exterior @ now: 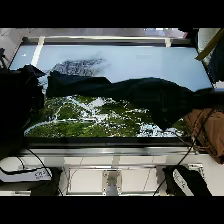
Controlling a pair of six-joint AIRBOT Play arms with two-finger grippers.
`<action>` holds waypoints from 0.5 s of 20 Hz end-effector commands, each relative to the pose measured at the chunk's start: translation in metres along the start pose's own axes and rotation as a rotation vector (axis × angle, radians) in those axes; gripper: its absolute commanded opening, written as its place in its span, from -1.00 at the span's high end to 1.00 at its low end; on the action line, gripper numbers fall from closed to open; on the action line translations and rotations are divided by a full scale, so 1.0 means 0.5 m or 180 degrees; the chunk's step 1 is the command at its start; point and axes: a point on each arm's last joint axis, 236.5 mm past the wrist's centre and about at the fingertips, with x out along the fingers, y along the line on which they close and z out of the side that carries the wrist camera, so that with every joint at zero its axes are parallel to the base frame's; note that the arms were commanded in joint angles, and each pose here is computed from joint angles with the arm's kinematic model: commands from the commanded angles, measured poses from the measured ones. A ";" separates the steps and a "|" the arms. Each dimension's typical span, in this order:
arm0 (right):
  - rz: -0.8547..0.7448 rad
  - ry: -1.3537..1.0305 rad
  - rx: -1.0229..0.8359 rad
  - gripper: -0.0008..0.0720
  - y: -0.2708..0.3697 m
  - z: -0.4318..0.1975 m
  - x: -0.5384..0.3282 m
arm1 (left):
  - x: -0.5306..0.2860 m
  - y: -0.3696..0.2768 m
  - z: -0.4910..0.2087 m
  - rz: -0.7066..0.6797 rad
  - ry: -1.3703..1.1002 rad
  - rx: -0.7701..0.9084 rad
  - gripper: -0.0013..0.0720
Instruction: Fold the clothes and pants, and hang the long-sleeved shirts on hangers.
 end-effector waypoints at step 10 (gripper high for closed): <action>-0.0056 0.1259 0.0576 0.88 -0.064 -0.429 0.241 | 0.012 0.087 -0.207 0.0574 0.0506 0.0015 -0.95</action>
